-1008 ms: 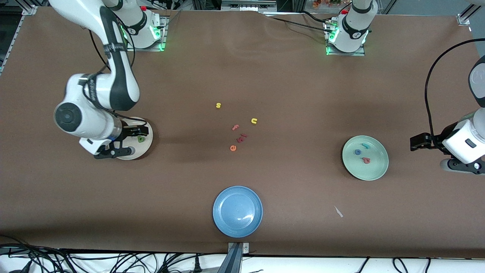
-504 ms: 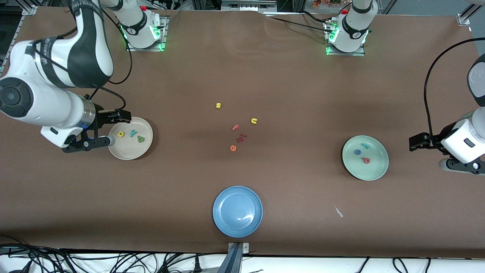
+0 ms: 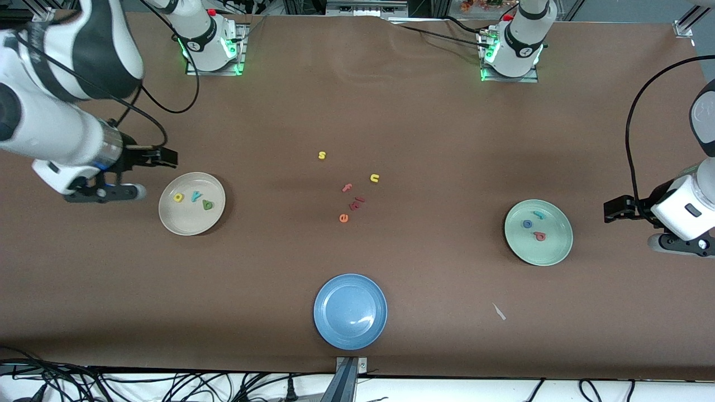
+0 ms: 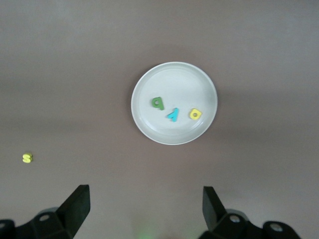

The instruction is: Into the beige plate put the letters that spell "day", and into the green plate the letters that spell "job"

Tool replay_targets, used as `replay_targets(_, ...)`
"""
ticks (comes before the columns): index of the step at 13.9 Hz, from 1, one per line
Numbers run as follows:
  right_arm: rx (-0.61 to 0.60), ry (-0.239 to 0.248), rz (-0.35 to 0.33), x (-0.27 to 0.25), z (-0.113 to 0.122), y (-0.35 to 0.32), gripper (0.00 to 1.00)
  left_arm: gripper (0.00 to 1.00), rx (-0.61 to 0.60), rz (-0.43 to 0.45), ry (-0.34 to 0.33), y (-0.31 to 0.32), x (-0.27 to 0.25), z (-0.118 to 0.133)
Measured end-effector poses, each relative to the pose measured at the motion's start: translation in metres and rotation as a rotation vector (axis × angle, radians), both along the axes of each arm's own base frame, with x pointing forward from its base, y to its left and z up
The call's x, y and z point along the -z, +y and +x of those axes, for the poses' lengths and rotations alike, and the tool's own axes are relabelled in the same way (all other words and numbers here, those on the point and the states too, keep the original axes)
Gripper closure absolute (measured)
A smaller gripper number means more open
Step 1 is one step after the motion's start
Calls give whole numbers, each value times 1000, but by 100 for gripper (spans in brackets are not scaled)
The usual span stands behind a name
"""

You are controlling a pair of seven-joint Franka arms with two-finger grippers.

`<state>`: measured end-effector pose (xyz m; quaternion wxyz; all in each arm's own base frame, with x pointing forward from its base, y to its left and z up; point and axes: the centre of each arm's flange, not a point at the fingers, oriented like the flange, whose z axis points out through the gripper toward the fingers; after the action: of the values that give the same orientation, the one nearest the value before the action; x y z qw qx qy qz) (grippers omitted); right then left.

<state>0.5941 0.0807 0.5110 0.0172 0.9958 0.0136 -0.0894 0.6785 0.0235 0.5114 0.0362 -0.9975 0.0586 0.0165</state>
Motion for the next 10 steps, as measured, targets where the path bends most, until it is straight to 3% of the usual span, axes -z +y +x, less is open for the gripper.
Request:
replay_targets(4, 67, -142, 26, -85, -33, -61, 0, 0, 0, 0, -1, 0, 0, 0)
replay_targets(6, 15, -148, 34, -106, -49, -75, 0, 0, 0, 0, -1, 0, 0, 0)
replay_targets(10, -1, -161, 38, -97, -42, -85, 0, 0, -1, 0, -1, 0, 0, 0)
